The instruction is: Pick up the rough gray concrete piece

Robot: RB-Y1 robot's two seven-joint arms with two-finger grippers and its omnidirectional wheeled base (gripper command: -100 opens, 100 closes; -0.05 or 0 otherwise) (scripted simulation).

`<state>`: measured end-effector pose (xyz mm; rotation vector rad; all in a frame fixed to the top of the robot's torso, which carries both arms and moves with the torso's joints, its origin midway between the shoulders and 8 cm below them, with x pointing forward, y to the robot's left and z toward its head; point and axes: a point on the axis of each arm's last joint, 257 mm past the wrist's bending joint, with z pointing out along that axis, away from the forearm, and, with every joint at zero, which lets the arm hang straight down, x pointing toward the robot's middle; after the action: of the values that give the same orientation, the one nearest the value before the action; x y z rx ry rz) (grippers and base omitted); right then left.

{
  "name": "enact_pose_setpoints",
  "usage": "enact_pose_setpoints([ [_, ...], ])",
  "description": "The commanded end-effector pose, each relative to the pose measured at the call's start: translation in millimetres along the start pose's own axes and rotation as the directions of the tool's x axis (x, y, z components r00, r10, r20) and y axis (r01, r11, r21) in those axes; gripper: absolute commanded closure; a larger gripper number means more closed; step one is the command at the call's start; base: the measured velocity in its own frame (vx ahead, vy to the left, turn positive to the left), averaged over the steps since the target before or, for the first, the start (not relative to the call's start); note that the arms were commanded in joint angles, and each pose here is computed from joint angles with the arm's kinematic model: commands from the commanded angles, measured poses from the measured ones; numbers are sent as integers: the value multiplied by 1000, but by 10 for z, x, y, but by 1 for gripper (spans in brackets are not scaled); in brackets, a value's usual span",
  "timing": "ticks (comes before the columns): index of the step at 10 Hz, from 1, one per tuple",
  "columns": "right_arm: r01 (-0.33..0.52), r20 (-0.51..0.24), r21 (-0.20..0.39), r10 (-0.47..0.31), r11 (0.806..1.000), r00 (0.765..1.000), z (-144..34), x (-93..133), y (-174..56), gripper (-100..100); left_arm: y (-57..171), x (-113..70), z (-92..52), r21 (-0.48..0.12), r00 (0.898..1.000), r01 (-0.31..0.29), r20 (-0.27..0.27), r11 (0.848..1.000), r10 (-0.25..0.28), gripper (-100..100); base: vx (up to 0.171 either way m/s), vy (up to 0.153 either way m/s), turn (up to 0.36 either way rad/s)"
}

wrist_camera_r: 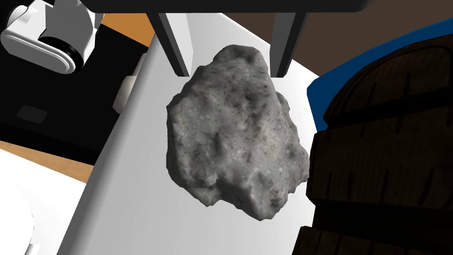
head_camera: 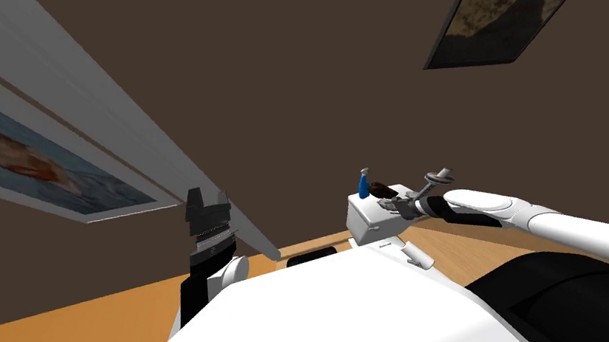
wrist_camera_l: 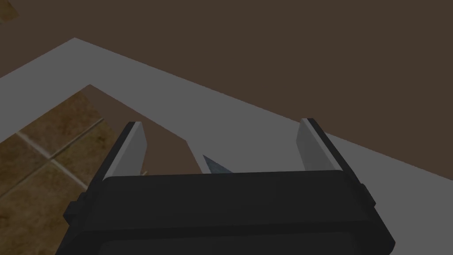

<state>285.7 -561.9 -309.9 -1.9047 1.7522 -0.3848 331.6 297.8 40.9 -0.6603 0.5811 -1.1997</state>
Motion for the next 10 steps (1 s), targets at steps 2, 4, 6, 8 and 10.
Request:
enact_pose_setpoints([
  [2,46,29,-7,-45,999,999,30,-228,-75,100,0,0,0,0,1000,0,0,1000,0,0,80,-46,-224],
  [4,78,47,-13,-77,997,996,42,-384,-116,100,0,0,0,0,1000,0,0,1000,0,0,91,-34,-218],
  [6,102,70,-12,-100,995,993,61,-533,-150,100,0,0,0,0,1000,0,0,1000,0,0,54,-19,-109],
  [8,135,91,-16,-133,991,987,70,-712,-183,100,0,0,0,0,1000,0,0,1000,0,0,78,-27,-235],
  [10,127,86,-17,-125,992,988,76,-678,-176,0,0,1,1,0,1000,0,0,1000,0,0,19,-3,-14],
])
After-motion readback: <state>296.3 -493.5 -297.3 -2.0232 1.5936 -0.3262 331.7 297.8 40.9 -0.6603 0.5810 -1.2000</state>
